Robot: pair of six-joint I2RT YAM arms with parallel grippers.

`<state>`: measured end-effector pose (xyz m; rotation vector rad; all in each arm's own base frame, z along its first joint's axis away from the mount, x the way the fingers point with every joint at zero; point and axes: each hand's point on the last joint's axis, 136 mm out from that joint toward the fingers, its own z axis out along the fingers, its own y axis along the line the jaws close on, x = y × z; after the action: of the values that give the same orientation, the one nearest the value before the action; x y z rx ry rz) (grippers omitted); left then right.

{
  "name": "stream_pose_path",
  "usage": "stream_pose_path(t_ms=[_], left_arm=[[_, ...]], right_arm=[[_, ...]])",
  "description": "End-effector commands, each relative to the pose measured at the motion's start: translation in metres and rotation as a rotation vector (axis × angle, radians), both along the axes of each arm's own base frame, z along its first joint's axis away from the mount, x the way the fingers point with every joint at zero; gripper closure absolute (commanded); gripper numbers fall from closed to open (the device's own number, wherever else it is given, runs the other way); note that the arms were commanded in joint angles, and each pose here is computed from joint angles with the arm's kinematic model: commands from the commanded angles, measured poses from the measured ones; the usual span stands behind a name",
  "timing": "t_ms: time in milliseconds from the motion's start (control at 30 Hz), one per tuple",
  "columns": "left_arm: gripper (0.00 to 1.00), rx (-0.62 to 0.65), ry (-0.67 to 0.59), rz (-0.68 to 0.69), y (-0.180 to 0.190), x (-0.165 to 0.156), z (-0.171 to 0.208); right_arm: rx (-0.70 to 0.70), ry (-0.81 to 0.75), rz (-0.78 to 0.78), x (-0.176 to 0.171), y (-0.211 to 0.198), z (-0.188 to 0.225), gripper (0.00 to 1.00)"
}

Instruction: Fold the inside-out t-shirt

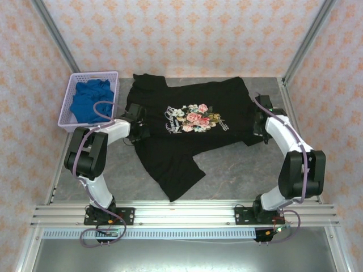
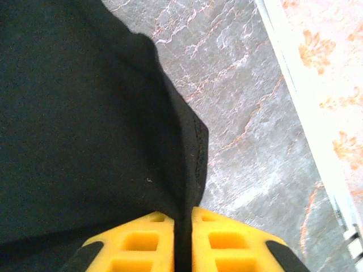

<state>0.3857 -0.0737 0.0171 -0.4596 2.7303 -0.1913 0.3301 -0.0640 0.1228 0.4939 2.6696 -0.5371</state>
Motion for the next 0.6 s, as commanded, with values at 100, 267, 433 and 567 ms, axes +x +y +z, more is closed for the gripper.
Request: stream_pose_path(t_ms=[100, 267, 433, 567], left_arm=[[0.82, 0.059, 0.126, 0.021, 0.016, -0.028, -0.03], [0.81, 0.068, 0.112, 0.02, 0.018, -0.028, -0.024], [0.81, 0.069, 0.101, 0.013, 0.018, -0.026, -0.018], [0.81, 0.055, 0.1, 0.008, 0.015, -0.026, -0.018]], right_arm=[[-0.078, 0.001, -0.011, 0.011, -0.012, 0.02, 0.75], [0.064, 0.027, 0.001, 0.002, 0.007, -0.003, 0.63], [0.317, 0.009, -0.072, -0.019, 0.026, -0.041, 0.57], [0.383, -0.009, -0.158, -0.022, 0.017, -0.058, 0.52]])
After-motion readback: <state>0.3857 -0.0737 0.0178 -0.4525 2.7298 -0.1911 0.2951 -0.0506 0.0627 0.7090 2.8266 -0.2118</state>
